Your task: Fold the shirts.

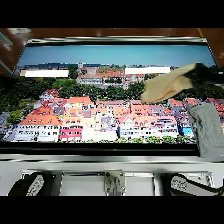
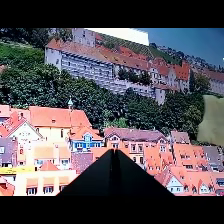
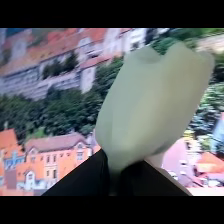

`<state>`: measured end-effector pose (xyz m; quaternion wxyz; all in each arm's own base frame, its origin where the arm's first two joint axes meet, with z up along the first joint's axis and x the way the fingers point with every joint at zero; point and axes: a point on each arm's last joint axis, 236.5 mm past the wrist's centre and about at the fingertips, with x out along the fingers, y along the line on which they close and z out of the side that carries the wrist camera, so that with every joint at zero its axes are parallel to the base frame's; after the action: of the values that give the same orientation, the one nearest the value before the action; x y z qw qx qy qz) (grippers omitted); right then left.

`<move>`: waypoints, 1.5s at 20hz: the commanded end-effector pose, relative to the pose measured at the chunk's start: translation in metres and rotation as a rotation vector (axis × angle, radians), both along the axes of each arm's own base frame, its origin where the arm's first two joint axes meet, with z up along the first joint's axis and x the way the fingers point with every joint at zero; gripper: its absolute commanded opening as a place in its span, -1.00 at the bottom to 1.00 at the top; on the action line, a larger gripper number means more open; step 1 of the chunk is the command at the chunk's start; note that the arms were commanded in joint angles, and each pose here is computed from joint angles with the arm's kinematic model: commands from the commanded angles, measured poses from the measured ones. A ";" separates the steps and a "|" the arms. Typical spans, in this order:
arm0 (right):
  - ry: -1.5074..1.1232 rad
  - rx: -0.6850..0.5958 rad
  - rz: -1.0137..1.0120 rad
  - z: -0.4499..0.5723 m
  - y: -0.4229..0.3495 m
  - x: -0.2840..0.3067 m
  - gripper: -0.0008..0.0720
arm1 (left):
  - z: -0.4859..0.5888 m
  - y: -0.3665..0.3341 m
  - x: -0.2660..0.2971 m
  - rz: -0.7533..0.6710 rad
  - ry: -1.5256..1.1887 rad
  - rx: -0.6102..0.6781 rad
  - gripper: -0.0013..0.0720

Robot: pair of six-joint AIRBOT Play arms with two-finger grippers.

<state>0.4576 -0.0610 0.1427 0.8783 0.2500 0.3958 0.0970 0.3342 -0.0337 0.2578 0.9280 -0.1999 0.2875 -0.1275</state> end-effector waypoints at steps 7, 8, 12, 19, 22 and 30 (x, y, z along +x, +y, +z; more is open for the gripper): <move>0.178 -0.211 -0.444 -0.002 -0.195 -0.116 -0.79 | 0.017 -0.005 -0.013 -0.002 -0.052 0.014 -0.87; 0.206 -0.242 -0.457 -0.006 -0.203 -0.124 -0.79 | 0.017 -0.005 -0.014 -0.002 -0.054 0.015 -0.87; 0.270 -0.277 -0.477 -0.014 -0.215 -0.143 -0.78 | 0.015 -0.005 -0.012 -0.001 -0.047 0.012 -0.87; -0.143 -0.137 -0.384 0.069 -0.177 -0.075 -0.79 | 0.010 -0.002 -0.008 0.011 -0.046 0.008 -0.87; -0.260 -0.178 -0.362 0.100 -0.173 -0.058 -0.79 | 0.008 -0.001 -0.006 0.013 -0.042 0.006 -0.87; 0.141 -0.395 -0.261 0.020 -0.189 -0.116 -0.79 | 0.007 -0.001 -0.006 0.012 -0.040 0.006 -0.87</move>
<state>0.3674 -0.2352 0.1844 0.9106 0.1658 0.3697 -0.0813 0.3280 -0.0348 0.2652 0.9348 -0.1963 0.2681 -0.1253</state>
